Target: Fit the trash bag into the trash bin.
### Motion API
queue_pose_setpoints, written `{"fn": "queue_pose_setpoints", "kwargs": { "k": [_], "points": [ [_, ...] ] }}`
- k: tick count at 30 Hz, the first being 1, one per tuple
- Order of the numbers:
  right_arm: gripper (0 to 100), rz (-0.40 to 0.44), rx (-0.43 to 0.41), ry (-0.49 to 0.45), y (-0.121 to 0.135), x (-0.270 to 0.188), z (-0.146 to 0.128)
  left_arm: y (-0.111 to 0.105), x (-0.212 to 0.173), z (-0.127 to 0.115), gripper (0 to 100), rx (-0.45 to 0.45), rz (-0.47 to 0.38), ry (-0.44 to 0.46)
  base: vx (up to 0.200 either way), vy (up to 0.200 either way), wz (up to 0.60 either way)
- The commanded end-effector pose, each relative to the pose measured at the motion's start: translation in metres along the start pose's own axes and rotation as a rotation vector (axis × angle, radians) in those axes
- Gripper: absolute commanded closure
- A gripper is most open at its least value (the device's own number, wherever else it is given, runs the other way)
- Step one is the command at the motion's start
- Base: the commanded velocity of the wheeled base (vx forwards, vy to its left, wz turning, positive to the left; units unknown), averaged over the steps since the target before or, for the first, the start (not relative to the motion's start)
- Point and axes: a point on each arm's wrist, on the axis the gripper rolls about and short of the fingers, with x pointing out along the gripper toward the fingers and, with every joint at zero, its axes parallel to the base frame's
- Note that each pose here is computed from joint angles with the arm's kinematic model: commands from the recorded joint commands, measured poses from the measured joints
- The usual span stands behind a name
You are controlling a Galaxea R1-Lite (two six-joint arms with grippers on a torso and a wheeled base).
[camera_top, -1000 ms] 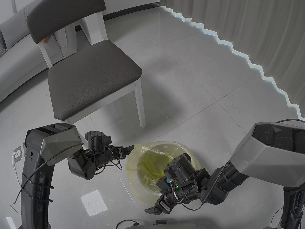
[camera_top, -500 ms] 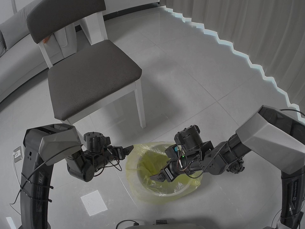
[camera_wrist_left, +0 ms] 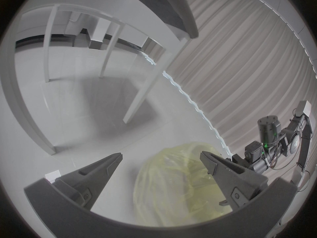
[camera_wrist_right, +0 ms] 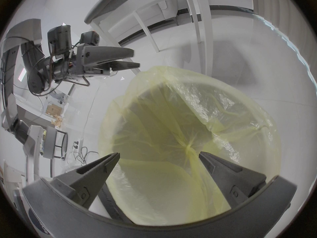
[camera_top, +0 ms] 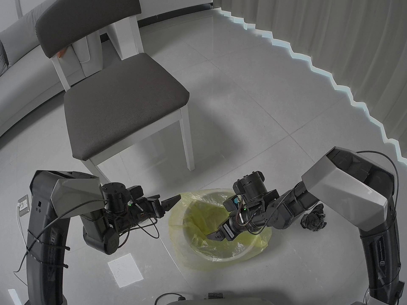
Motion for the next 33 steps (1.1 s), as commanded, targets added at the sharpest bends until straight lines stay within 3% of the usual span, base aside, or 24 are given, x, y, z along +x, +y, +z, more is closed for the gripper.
{"fn": "queue_pose_setpoints", "kwargs": {
  "k": [1, 8, 20, 28, 33],
  "points": [
    [0, -0.036, -0.014, 0.041, -0.008, 0.013, -0.013, 0.012, -0.013, -0.005, 0, -0.022, 0.032, 0.006, 0.0, 0.0, 0.0],
    [0, -0.052, -0.092, 0.068, 0.002, 0.022, -0.018, 0.017, -0.02, -0.006, 0, -0.017, 0.044, -0.016, 0.0, 0.0, 0.0],
    [0, 0.018, -0.186, 0.086, 0.053, 0.005, -0.017, 0.019, -0.01, -0.021, 0, -0.016, 0.047, 0.012, 0.0, 0.0, 0.0],
    [0, 0.027, -0.193, 0.112, 0.059, 0.006, -0.021, 0.019, 0.01, -0.029, 0, 0.009, 0.031, 0.031, 0.0, 0.0, 0.0],
    [0, 0.022, -0.192, 0.093, 0.059, -0.002, -0.016, 0.025, 0.026, -0.03, 0, 0.028, 0.079, 0.064, 0.0, 0.0, 0.0]
  ]
}}
